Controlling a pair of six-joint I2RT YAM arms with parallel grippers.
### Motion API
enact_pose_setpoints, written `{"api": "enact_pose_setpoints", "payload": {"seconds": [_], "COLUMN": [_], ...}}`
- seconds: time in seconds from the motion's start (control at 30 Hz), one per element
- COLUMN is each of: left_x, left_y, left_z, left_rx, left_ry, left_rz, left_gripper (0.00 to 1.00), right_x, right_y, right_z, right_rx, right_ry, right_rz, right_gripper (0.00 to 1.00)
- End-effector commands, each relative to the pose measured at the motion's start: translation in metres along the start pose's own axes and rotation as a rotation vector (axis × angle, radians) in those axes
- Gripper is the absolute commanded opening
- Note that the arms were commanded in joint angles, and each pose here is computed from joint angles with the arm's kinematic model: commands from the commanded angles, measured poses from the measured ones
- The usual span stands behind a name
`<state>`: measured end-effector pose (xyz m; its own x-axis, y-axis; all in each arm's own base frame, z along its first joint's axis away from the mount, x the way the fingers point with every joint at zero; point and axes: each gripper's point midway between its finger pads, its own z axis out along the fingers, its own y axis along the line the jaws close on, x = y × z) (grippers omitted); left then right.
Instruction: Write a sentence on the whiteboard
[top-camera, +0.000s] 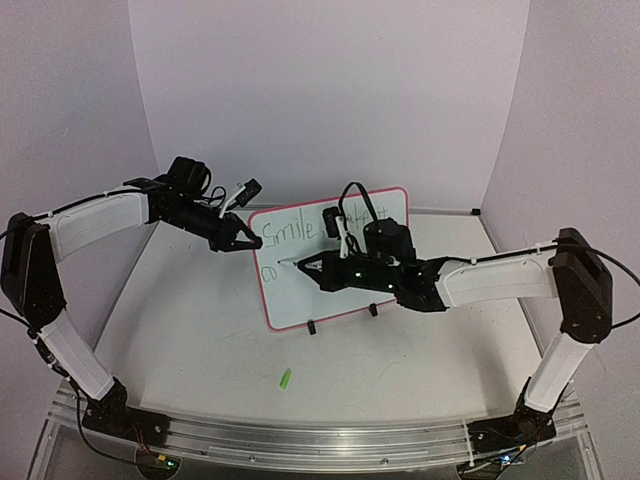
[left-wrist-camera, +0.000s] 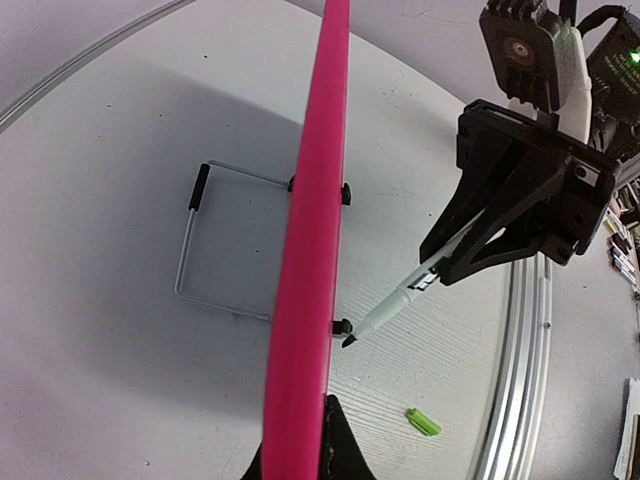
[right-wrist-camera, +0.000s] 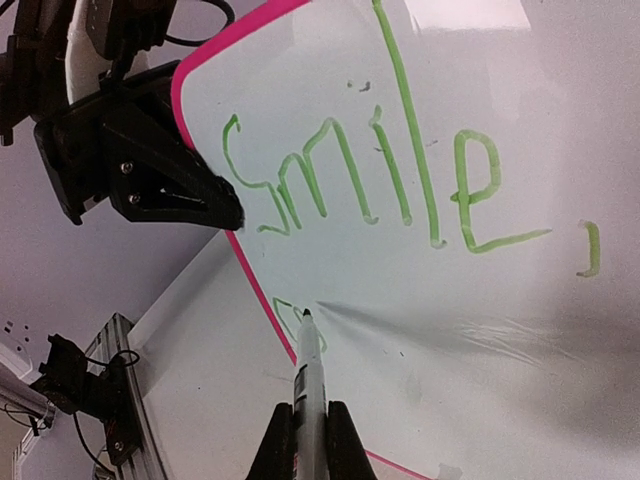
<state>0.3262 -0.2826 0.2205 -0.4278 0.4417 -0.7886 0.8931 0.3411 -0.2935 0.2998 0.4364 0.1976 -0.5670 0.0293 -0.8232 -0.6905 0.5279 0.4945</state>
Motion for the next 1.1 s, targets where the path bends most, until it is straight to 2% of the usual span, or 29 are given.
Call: {"api": "enact_pose_setpoints", "payload": {"seconds": [0.0, 1.07], "left_x": [0.0, -0.001], "left_y": [0.021, 0.021], "left_z": [-0.003, -0.005], "left_rx": [-0.126, -0.129], "left_ry": [0.028, 0.026], "left_rz": [0.082, 0.083], "left_gripper": [0.0, 0.0], "right_x": [-0.016, 0.014], "right_y": [0.01, -0.015], "right_z": [0.006, 0.008], "right_rx": [-0.025, 0.06], "right_ry": [-0.037, 0.032], "right_rz": [-0.019, 0.039], "right_gripper": [0.0, 0.0]}}
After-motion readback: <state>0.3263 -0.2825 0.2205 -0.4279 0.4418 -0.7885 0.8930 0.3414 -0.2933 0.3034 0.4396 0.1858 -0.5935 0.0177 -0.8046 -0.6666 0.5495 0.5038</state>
